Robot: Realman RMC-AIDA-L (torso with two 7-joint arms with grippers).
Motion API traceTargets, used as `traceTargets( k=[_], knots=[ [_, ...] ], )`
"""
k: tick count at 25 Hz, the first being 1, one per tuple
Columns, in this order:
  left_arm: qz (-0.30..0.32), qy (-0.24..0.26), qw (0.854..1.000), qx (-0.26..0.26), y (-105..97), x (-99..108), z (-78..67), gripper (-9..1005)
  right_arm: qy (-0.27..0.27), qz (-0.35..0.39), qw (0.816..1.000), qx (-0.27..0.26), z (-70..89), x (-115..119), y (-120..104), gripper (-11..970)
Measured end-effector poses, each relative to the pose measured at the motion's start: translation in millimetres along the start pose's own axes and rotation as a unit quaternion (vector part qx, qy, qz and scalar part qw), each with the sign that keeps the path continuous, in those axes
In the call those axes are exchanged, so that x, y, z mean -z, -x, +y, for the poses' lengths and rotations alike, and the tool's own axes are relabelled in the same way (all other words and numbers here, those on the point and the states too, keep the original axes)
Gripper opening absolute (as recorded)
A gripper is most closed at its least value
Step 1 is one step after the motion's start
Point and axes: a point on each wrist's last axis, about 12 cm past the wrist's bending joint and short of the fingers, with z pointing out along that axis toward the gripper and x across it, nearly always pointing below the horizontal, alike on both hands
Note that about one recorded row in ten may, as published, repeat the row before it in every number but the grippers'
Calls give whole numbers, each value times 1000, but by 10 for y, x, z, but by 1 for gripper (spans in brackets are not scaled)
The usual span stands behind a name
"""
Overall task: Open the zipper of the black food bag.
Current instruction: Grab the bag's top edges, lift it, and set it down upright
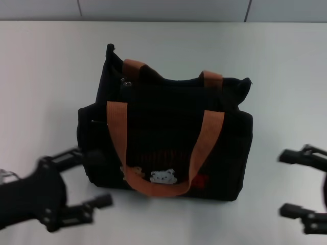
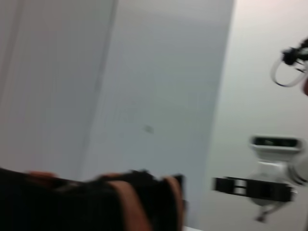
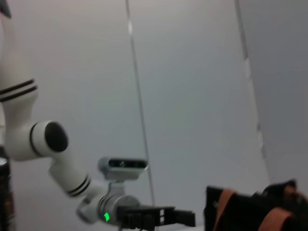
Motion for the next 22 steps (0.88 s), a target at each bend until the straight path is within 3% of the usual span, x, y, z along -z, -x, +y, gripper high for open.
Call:
traceTargets(
  k=[1,5,22],
  knots=[
    [10,-26,1000,2,-17,-97,-3,797,13,12,1000,-7,-36,-85,-26,835],
    [18,-47,999,3,-28,-210,3,785,18,21,1000,-11,-74,-176,-56,835],
    [11,-38,999,-2,-24,-216,7,735,22,27,999,-15,-118,-233,-63,835]
  ],
)
